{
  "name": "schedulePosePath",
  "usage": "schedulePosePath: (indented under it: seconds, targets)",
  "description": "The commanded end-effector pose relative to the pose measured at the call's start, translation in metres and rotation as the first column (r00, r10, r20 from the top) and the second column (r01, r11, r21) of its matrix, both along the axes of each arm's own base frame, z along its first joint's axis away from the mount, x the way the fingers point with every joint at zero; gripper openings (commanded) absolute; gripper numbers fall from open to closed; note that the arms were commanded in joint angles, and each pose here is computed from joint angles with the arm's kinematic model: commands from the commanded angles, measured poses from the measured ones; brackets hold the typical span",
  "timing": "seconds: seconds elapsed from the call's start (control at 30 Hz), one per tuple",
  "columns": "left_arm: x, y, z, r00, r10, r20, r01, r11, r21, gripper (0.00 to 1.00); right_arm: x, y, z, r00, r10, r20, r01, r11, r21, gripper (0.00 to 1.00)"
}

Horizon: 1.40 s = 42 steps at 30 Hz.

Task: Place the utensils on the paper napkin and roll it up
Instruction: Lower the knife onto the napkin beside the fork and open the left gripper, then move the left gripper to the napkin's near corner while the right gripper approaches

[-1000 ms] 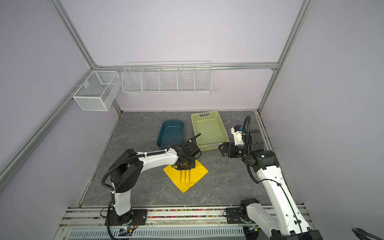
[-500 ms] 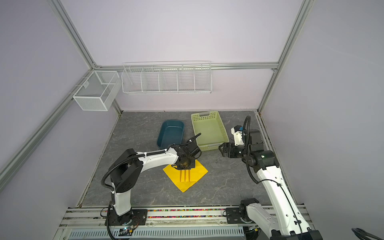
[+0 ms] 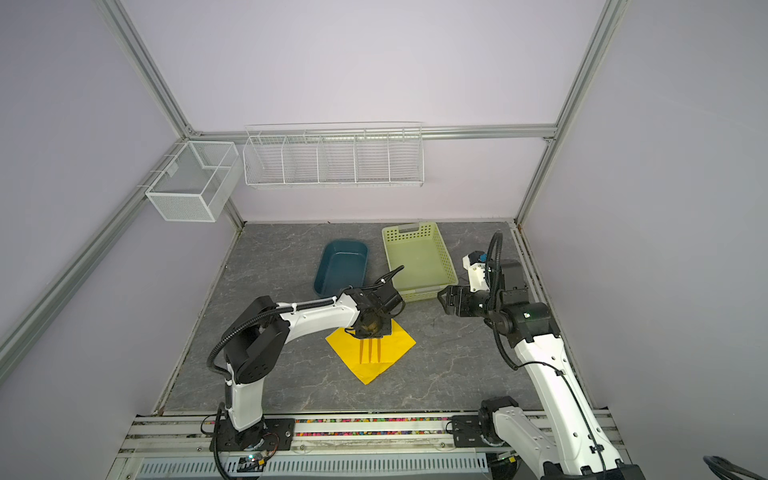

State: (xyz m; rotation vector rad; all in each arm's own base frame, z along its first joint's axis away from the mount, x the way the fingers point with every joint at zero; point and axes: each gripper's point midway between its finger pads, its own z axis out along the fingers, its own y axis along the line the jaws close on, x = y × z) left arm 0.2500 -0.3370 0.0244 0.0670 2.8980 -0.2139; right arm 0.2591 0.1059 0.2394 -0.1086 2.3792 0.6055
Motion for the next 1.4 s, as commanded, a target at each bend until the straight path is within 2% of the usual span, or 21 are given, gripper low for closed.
schedulePosePath:
  seconds: [0.0, 0.6, 0.87, 1.07, 1.37]
  targets:
    - [0.002, 0.002, -0.004, 1.000, 0.016, 0.004, -0.016, 0.999, 0.032, 0.03, -0.001, -0.001, -0.001, 1.000, 0.012, 0.021, -0.011, 1.000, -0.014, 0.84]
    - [0.005, 0.004, 0.021, 0.999, 0.028, 0.038, -0.029, 0.999, 0.017, 0.19, -0.004, -0.002, 0.001, 1.000, 0.007, 0.024, -0.007, 1.000, -0.014, 0.84]
    - [0.005, 0.008, 0.040, 0.998, 0.032, 0.062, -0.032, 0.999, -0.004, 0.20, -0.003, -0.002, 0.000, 1.000, 0.007, 0.020, -0.007, 1.000, -0.013, 0.84]
    - [0.007, 0.011, 0.069, 0.992, 0.041, 0.115, -0.036, 0.998, -0.051, 0.20, -0.005, -0.001, -0.004, 1.000, 0.009, 0.002, -0.009, 1.000, -0.003, 0.84]
    - [0.009, 0.041, 0.104, 0.979, 0.060, 0.195, -0.038, 0.993, -0.114, 0.18, -0.013, 0.007, -0.024, 0.997, 0.019, -0.079, -0.015, 0.999, 0.043, 0.81]
